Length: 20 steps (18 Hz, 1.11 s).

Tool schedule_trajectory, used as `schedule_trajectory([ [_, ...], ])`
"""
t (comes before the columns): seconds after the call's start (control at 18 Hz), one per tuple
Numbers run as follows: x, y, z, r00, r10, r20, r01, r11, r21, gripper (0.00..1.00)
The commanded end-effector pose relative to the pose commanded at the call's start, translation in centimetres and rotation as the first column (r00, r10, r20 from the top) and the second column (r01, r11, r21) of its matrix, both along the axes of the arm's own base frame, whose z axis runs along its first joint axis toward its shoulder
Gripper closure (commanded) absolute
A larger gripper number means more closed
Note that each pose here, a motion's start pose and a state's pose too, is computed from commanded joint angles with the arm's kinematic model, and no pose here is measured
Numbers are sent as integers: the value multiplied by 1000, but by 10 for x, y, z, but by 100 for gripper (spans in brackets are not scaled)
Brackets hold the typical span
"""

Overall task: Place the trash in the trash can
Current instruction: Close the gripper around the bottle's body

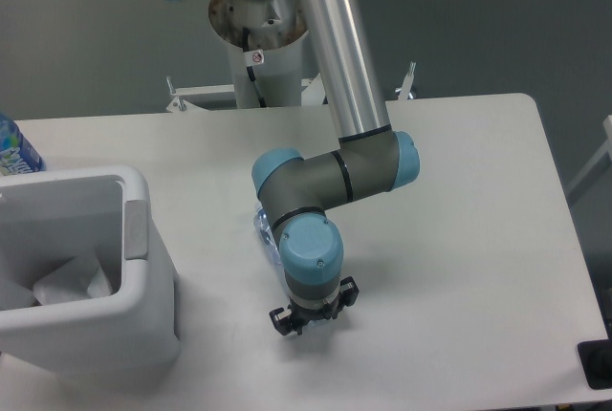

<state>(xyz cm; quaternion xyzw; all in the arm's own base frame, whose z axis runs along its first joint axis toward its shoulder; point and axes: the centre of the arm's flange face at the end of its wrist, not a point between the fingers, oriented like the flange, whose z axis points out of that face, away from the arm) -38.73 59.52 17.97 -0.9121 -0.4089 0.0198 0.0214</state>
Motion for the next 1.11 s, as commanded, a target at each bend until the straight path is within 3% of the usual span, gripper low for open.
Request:
schedule_trajectory([
  [0.56,0,0,5,1000,-5,-2,5,1000,4,38],
  [0.78,0,0,21,1000,-14,-16,14,1000,22,46],
  [1.11,-2,2,26,1000,-15,-23,16,1000,26,46],
])
